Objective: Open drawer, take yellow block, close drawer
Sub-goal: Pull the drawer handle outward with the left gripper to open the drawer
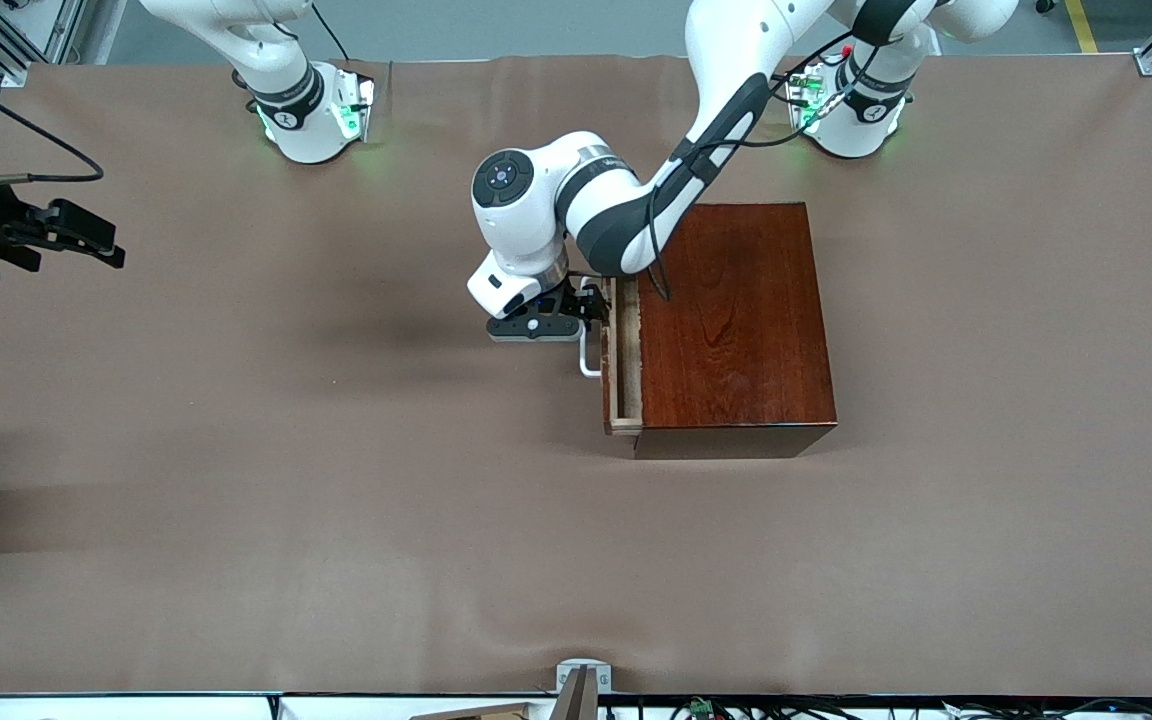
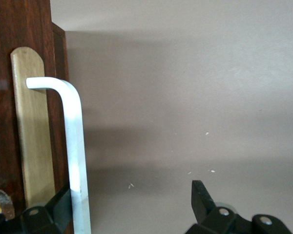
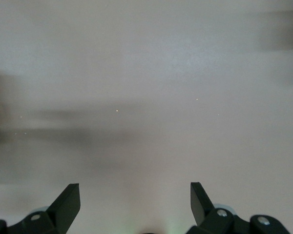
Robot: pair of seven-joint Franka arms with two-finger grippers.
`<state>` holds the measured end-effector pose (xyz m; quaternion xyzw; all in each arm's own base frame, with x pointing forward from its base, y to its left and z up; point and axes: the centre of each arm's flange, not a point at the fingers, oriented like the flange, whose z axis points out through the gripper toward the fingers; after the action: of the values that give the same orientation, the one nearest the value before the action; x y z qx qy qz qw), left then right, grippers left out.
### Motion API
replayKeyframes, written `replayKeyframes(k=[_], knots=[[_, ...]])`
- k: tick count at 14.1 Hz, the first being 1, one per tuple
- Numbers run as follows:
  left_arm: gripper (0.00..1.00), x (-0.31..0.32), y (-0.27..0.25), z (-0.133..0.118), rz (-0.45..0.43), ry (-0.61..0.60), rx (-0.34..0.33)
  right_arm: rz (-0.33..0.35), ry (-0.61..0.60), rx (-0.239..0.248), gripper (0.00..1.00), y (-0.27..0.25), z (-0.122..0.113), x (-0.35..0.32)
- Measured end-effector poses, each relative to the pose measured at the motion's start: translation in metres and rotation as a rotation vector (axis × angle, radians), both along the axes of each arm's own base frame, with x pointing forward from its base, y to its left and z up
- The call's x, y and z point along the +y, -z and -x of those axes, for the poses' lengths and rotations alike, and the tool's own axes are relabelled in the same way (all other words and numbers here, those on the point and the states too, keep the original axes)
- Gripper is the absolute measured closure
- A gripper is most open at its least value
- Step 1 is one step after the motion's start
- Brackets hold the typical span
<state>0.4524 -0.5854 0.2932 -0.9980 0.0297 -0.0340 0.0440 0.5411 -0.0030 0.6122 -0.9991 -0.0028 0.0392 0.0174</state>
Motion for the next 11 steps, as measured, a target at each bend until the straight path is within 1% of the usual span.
replayKeyframes(k=[4,11], knots=[[0.0,-0.005,-0.002,0.0,0.049,-0.007,-0.002,0.003,0.02,-0.002,0.0,0.002,-0.003,0.012],[0.0,-0.012,-0.005,0.002,0.09,-0.003,-0.01,0.004,0.023,-0.004,0.0,0.001,-0.006,0.013]])
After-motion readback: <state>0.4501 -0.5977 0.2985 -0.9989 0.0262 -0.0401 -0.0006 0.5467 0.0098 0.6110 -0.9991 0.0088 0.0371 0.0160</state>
